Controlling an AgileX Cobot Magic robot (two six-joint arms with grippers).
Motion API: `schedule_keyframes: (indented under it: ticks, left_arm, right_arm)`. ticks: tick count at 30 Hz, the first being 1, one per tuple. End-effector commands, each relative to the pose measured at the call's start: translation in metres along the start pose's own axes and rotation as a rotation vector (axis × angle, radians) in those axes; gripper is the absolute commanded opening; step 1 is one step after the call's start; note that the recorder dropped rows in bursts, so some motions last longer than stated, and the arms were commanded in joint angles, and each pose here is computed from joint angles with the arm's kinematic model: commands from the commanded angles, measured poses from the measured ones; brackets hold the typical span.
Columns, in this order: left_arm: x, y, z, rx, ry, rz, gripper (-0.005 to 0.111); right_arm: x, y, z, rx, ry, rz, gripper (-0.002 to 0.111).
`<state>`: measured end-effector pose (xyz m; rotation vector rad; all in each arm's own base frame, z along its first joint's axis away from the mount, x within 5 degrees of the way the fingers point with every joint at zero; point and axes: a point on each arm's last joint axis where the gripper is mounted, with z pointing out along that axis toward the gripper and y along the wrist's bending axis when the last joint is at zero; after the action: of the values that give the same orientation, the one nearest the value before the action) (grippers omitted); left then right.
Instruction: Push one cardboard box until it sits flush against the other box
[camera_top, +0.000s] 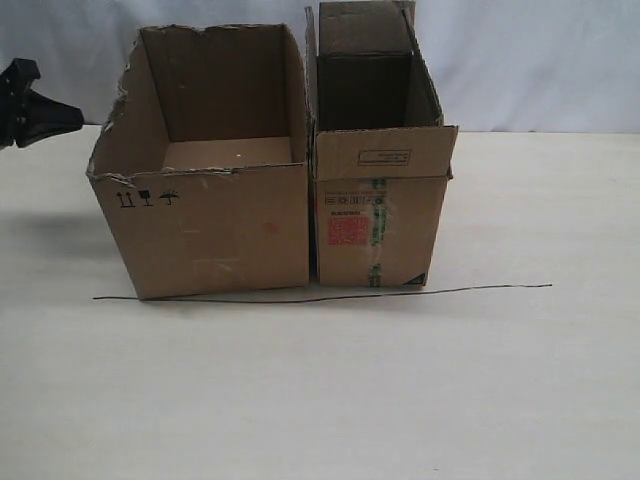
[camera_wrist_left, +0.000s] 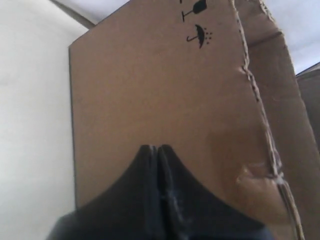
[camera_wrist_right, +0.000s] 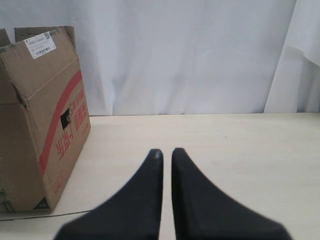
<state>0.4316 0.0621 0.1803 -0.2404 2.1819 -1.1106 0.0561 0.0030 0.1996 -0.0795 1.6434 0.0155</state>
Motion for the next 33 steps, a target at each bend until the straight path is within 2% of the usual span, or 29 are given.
schedule_keyframes:
  ticks: [1, 6, 11, 28, 33]
  left_arm:
    - [-0.002, -0.001, 0.018, 0.064, -0.002, -0.022, 0.000]
    - [0.005, -0.014, 0.047, 0.107, 0.039, -0.002, 0.000]
    - [0.012, -0.017, 0.058, 0.116, 0.063, -0.005, 0.000]
    - [0.012, -0.018, 0.059, 0.123, 0.061, 0.023, 0.000]
    - [0.013, -0.021, 0.058, 0.162, 0.068, 0.040, 0.000]
  right_arm:
    - [0.001, 0.000, 0.000, 0.008, 0.001, -0.008, 0.005]
    - [0.001, 0.000, 0.000, 0.008, 0.001, -0.008, 0.005]
    - [0.001, 0.000, 0.000, 0.008, 0.001, -0.008, 0.005]
    - [0.001, 0.000, 0.000, 0.008, 0.001, -0.008, 0.005]
    - [0.001, 0.000, 0.000, 0.008, 0.001, -0.008, 0.005]
